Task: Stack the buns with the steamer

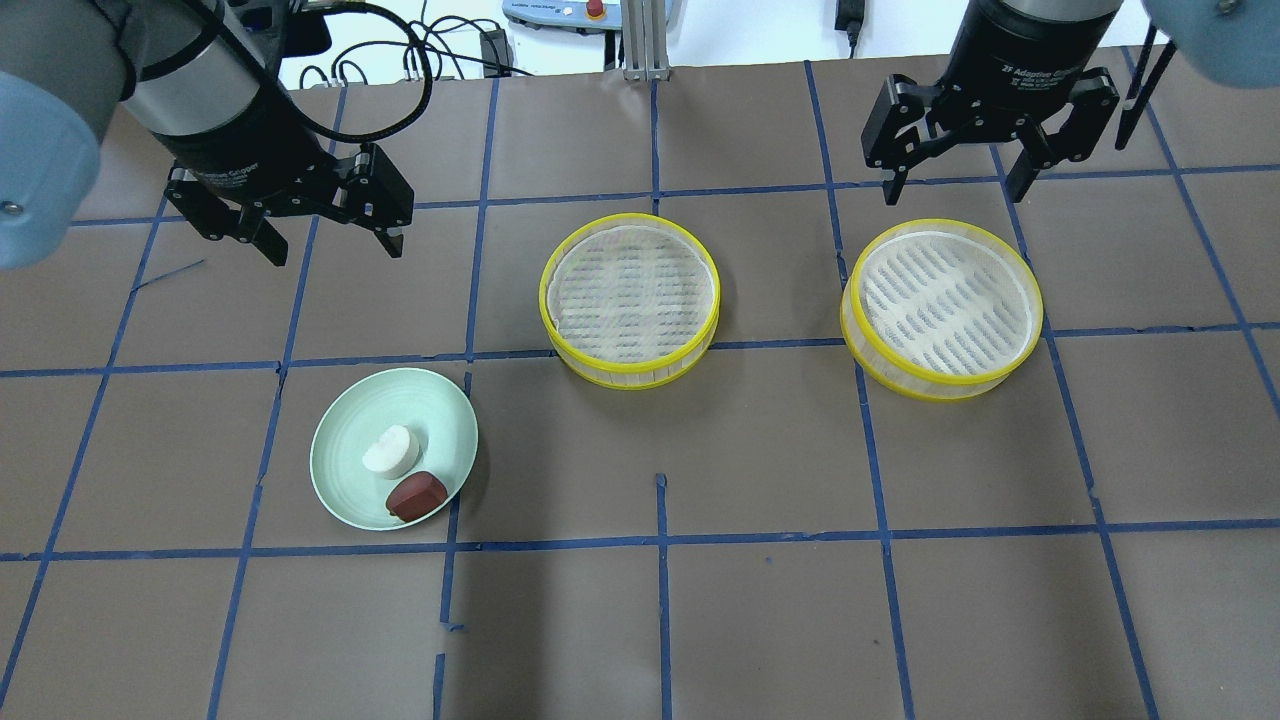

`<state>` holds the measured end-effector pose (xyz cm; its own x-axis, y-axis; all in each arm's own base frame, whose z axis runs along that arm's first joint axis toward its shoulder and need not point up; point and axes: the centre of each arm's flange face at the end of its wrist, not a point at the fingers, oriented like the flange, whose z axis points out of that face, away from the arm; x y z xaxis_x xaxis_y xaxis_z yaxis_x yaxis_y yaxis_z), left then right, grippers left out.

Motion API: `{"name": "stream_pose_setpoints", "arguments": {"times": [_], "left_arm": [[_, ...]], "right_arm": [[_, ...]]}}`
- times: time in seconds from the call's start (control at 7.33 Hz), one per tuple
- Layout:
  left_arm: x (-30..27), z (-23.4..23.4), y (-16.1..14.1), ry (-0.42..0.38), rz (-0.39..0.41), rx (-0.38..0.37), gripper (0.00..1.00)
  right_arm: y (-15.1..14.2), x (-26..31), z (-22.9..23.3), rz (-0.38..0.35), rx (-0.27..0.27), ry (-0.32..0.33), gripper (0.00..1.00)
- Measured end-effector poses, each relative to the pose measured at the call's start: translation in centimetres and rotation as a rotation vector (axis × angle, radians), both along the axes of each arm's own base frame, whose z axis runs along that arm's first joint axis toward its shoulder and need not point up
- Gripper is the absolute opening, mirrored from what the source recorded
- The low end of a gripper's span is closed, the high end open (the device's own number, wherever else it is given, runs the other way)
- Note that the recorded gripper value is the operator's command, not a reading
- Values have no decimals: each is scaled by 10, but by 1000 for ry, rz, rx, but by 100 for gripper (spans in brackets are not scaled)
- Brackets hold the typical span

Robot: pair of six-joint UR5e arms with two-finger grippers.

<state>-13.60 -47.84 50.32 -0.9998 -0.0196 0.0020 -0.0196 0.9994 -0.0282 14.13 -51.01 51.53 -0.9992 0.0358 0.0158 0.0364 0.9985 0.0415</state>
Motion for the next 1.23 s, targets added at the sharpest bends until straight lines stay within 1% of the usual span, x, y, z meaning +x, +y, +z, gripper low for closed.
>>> {"name": "stream_pose_setpoints", "arguments": {"times": [0.27, 0.41, 0.55, 0.82, 1.09, 1.23], "left_arm": [[8, -1, 1, -12, -39, 7, 100], [21, -10, -3, -9, -31, 30, 100], [34, -32, -7, -4, -24, 75, 99], [48, -114, -4, 8, -38, 207, 96], [57, -196, 8, 23, -49, 297, 95], [60, -231, 9, 22, -73, 329, 93]], "right_arm": [[0, 0, 0, 0, 1, 0, 100], [0, 0, 0, 1, 1, 0, 100], [0, 1, 0, 2, 1, 0, 100], [0, 2, 0, 4, -2, 0, 100], [-2, 3, 0, 7, -8, 0, 100], [-5, 3, 0, 7, -25, 0, 100]]}}
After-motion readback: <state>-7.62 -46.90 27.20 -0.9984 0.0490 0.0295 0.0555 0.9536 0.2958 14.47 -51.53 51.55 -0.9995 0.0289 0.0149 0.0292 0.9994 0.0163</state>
